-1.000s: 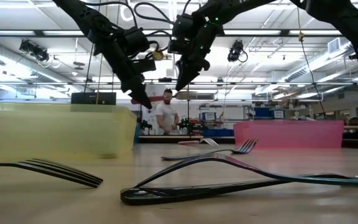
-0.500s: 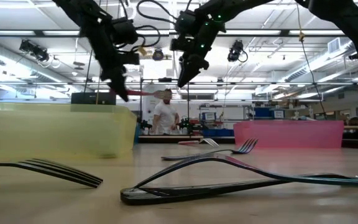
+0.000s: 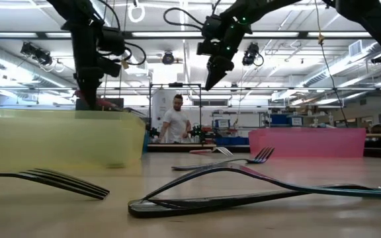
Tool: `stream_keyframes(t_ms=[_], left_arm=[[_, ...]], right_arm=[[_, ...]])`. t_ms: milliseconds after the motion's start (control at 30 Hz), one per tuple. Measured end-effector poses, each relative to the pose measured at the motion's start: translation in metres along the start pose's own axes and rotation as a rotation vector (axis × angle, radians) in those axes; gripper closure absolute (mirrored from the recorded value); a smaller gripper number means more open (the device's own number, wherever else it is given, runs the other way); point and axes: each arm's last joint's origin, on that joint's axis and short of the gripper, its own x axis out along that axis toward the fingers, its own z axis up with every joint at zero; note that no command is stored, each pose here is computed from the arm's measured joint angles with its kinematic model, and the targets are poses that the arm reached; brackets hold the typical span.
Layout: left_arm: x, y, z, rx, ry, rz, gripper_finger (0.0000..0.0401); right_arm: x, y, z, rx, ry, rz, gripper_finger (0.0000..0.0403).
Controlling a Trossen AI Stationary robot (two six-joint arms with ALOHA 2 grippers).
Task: Sort silverware by color (type)
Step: Put the top middle pink fork into the blue bin, then put the bottom blue fork into the red bin
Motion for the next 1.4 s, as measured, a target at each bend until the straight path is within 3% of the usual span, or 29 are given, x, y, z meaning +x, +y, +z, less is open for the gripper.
stream_keyframes(t_ms=[200,433,567,700,1267,1400], left_arm=[[0.011,0.01,-0.002,-0.1,0.014,-0.053,0.0373],[0.045,0.007,-0.016,-0.107,0.061,-0.074,0.0368],[0.053,0.006,-0.016,-0.093,0.014,-0.059,0.0373],[0.054,0.008,-0.01,-0.099,-0.053,-0.037,0.0365],[0.057,0.007,-0.008,-0.101,-0.045,-0.04,0.0286],[0.048,0.004,0.002,-0.123,-0.079,-0.04,0.0285]], right_arm=[[-0.001,-0.006,-0.013,0.076,0.026,0.059,0.0322],[-0.003,0.004,-0.021,0.122,0.126,0.147,0.0322],[-0.003,0.007,-0.019,0.107,0.121,0.154,0.0323],[-0.002,0.009,-0.017,0.097,0.12,0.157,0.0322],[-0.002,0.014,-0.015,0.184,0.142,0.169,0.0321],[-0.003,0.022,-0.014,0.213,0.16,0.227,0.0321]])
